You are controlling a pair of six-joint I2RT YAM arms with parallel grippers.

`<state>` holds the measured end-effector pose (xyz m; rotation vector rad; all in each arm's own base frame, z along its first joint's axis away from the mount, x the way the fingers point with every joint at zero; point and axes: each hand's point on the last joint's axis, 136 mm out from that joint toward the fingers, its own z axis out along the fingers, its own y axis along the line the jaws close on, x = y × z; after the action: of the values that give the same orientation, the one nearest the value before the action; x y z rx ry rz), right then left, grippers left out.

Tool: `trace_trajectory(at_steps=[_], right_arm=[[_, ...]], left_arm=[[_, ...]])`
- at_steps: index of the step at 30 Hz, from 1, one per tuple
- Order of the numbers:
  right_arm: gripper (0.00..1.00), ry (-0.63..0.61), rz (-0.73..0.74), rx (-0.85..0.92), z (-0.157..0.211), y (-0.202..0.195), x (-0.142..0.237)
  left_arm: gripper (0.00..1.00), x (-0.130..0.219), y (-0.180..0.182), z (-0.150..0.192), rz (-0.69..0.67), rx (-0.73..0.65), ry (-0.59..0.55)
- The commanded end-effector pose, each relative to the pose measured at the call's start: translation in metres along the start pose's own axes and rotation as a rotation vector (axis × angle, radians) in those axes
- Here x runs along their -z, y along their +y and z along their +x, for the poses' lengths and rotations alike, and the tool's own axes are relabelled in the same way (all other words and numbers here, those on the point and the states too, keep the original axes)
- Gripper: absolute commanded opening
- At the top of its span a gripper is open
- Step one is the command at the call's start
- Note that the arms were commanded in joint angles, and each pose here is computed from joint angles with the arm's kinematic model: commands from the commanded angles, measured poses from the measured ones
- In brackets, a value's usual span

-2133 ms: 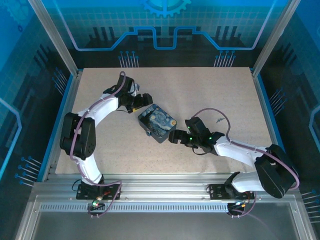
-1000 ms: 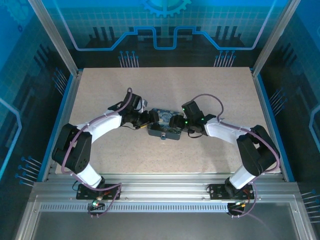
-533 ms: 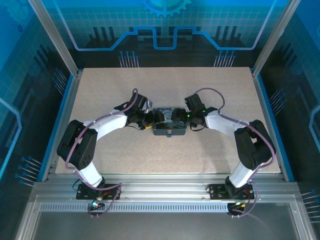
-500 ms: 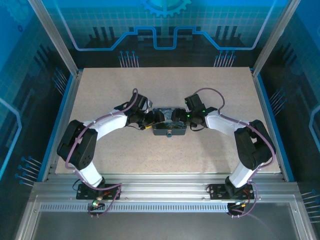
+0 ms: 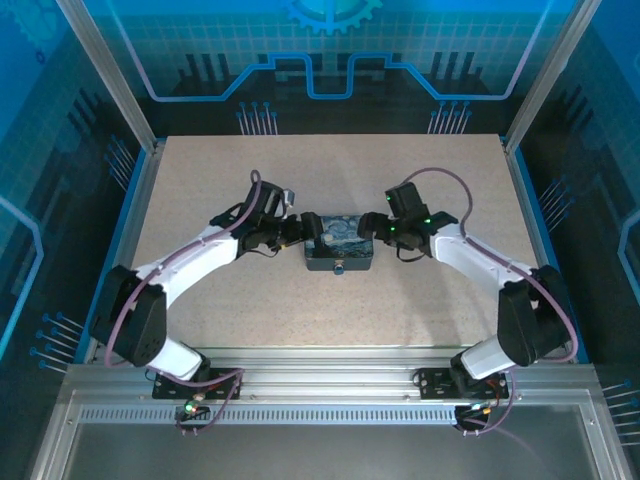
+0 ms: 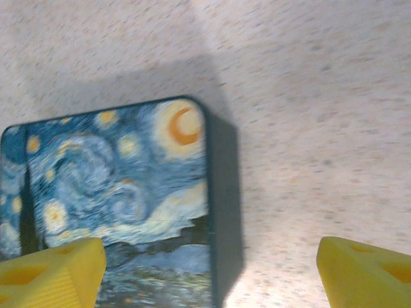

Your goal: Unlock the padlock with the key

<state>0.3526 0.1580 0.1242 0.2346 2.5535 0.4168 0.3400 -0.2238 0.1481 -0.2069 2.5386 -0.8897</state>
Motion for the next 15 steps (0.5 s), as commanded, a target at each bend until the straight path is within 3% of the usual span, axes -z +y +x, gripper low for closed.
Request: trace_trajectory(at_steps=[1,6,15], right_arm=[[0.82,-0.012,0.147,-0.006,-0.008,-0.043,0.014],[0.68,-0.004,0.251,-0.089,-0.021,-0.089,0.014],[0.57,0.073,0.416,-0.242,-0.029,-0.153,-0.008]], left_arm=[[0.84,0.012,0.003,0.02,-0.007,-0.027,0.015],[0.8,0.021,-0.016,0.046,0.048,-0.068,0.035],[0.8,0.021,-0.038,0.092,0.037,-0.177,0.046]])
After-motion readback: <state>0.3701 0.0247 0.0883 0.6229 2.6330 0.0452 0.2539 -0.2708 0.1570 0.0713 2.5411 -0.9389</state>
